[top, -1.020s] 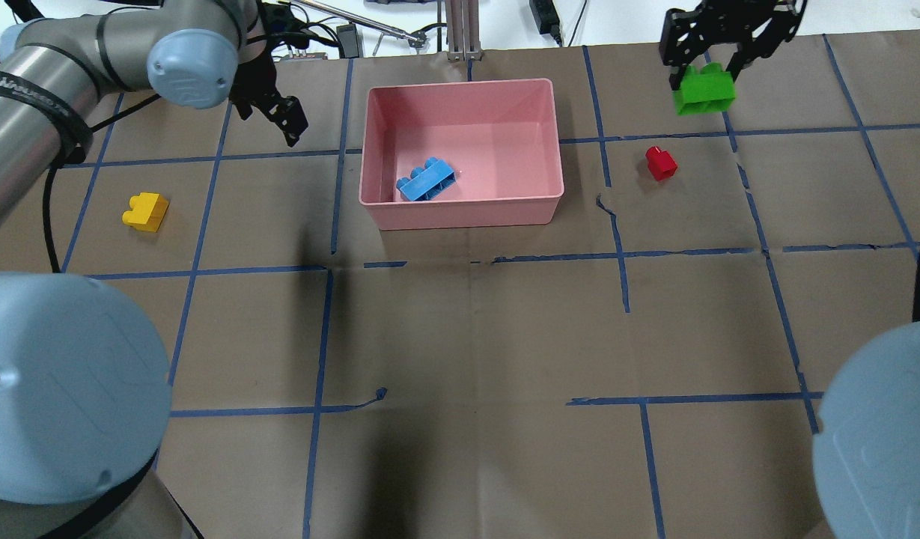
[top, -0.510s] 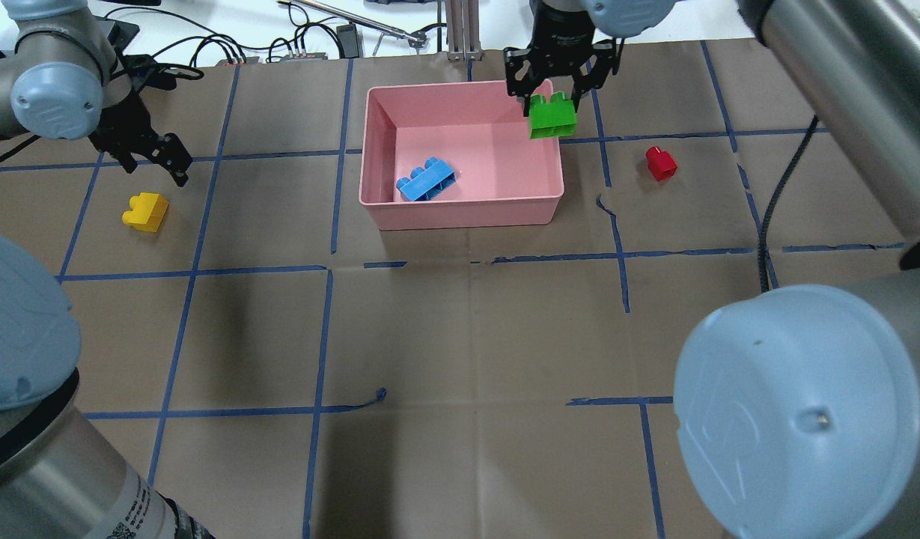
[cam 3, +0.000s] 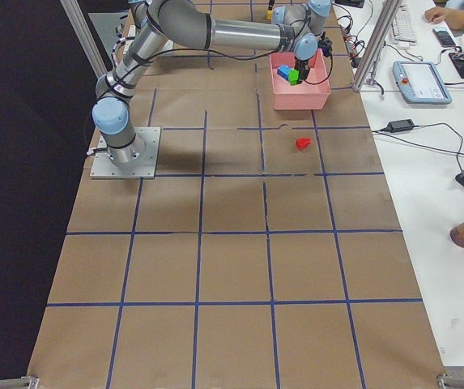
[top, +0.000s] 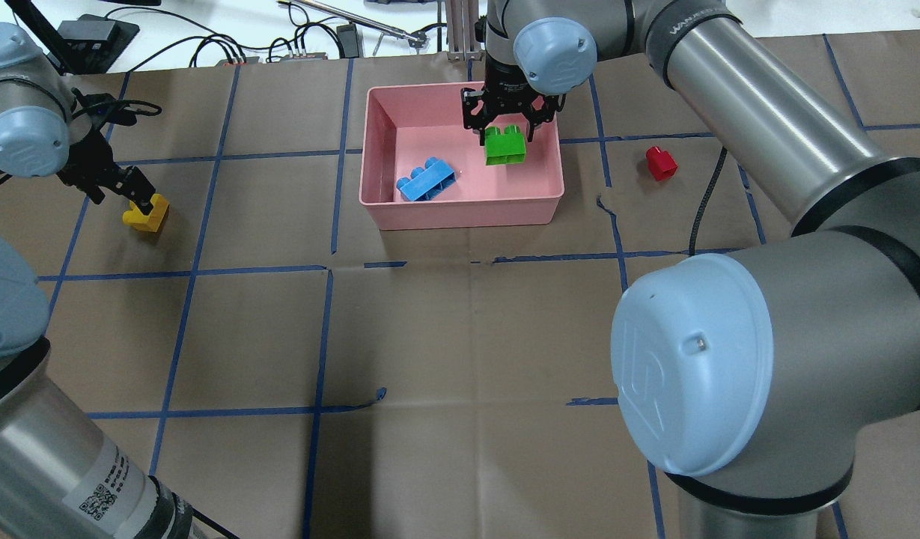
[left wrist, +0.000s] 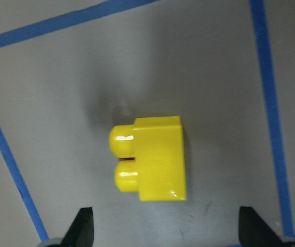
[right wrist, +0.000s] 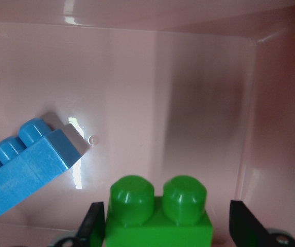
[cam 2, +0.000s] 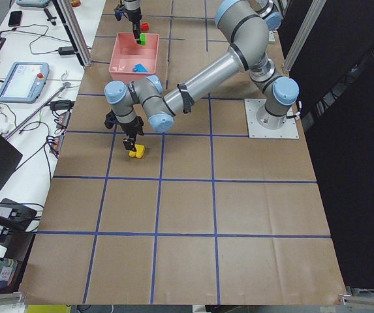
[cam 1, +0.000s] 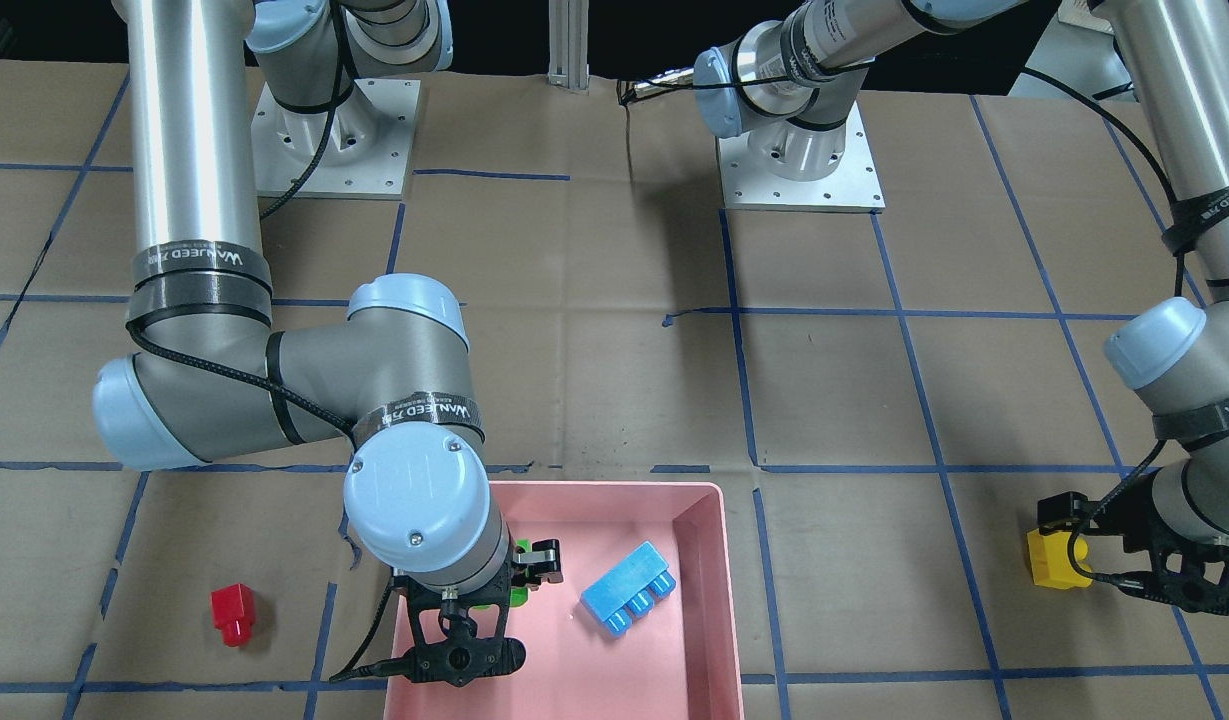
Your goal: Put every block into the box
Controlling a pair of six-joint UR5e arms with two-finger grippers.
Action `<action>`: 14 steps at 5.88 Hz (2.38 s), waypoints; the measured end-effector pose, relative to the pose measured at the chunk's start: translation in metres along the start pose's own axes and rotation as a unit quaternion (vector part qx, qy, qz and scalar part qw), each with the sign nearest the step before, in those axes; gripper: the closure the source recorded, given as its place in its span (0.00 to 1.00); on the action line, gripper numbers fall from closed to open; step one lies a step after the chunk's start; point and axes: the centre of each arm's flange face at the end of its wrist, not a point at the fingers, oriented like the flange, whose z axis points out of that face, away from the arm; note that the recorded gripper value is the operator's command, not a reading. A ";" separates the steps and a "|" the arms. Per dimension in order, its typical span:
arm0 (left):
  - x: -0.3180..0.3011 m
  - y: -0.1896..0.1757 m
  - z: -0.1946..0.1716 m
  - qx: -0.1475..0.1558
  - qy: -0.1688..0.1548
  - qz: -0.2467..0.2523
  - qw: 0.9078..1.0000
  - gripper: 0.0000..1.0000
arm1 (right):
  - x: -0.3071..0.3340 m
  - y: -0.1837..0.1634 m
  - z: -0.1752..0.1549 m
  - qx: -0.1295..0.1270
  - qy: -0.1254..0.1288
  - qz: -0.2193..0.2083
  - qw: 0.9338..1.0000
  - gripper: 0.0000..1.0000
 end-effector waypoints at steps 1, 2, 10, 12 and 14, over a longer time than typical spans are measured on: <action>-0.001 -0.004 0.014 0.000 0.001 0.001 1.000 0.01 | -0.002 0.001 0.002 -0.003 -0.003 0.009 1.000 0.00; 0.000 -0.007 0.026 -0.004 0.005 0.003 1.000 0.15 | -0.003 0.005 -0.010 -0.002 -0.007 0.019 1.000 0.00; 0.101 -0.039 -0.074 0.032 0.010 0.052 0.998 1.00 | 0.245 -0.001 -0.092 -0.010 0.011 -0.061 0.998 0.00; 0.207 -0.060 -0.136 0.053 -0.004 0.082 0.995 1.00 | 0.267 -0.024 -0.034 -0.018 0.010 -0.088 0.996 0.01; 0.334 -0.090 -0.155 0.070 -0.008 0.093 0.993 1.00 | 0.272 -0.036 0.021 -0.043 0.005 -0.088 0.995 0.01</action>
